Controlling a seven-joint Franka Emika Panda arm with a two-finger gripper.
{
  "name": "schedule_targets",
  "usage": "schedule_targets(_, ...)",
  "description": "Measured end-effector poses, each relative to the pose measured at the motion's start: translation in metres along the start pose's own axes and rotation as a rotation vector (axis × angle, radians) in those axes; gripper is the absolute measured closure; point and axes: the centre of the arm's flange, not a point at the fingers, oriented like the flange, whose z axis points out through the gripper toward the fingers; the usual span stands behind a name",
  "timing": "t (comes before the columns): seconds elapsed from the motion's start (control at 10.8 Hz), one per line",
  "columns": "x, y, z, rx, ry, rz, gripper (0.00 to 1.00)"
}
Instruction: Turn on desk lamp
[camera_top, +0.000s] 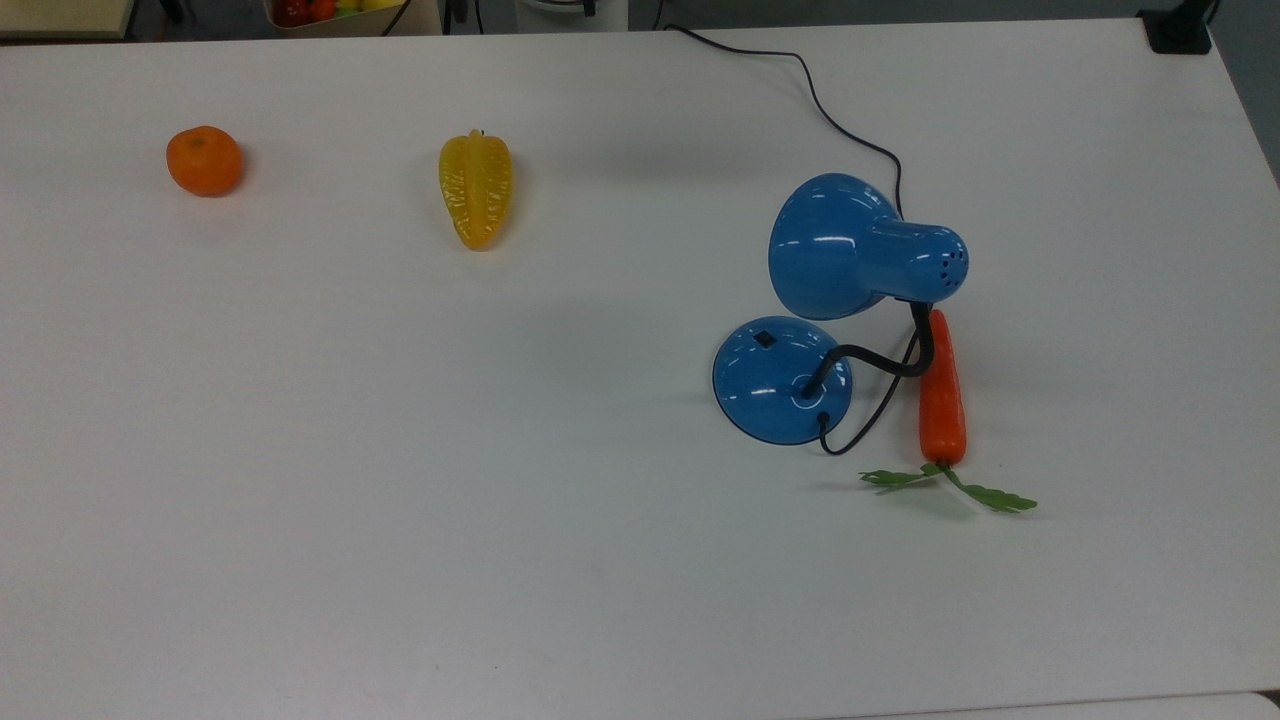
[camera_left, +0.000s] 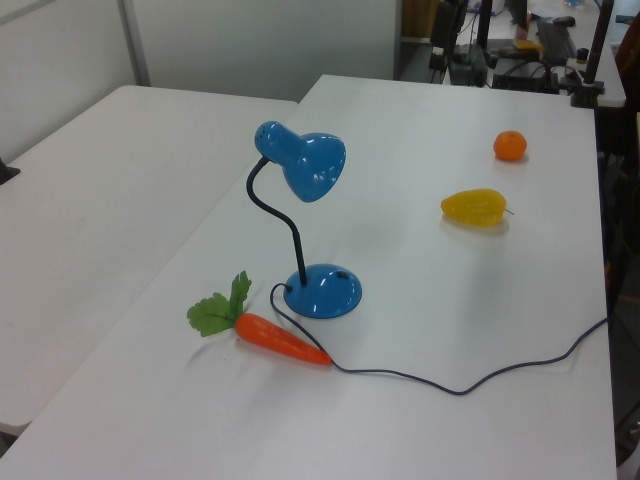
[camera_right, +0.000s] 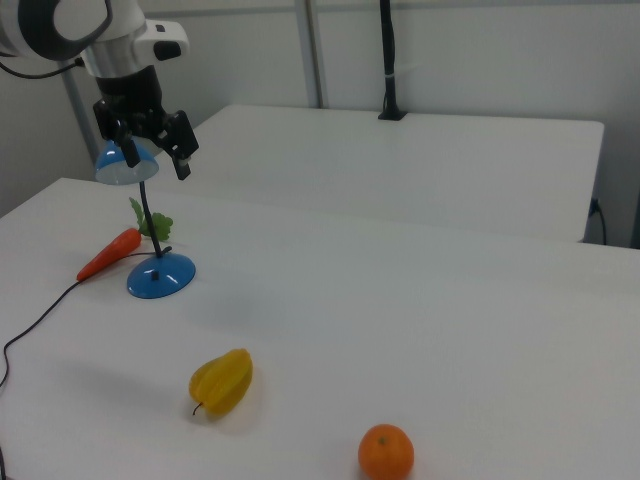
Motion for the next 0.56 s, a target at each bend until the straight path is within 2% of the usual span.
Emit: schedule_targets(0.56, 0.0004, -0.0015, 0.0017, 0.0, -0.003, -0.003, 0.0)
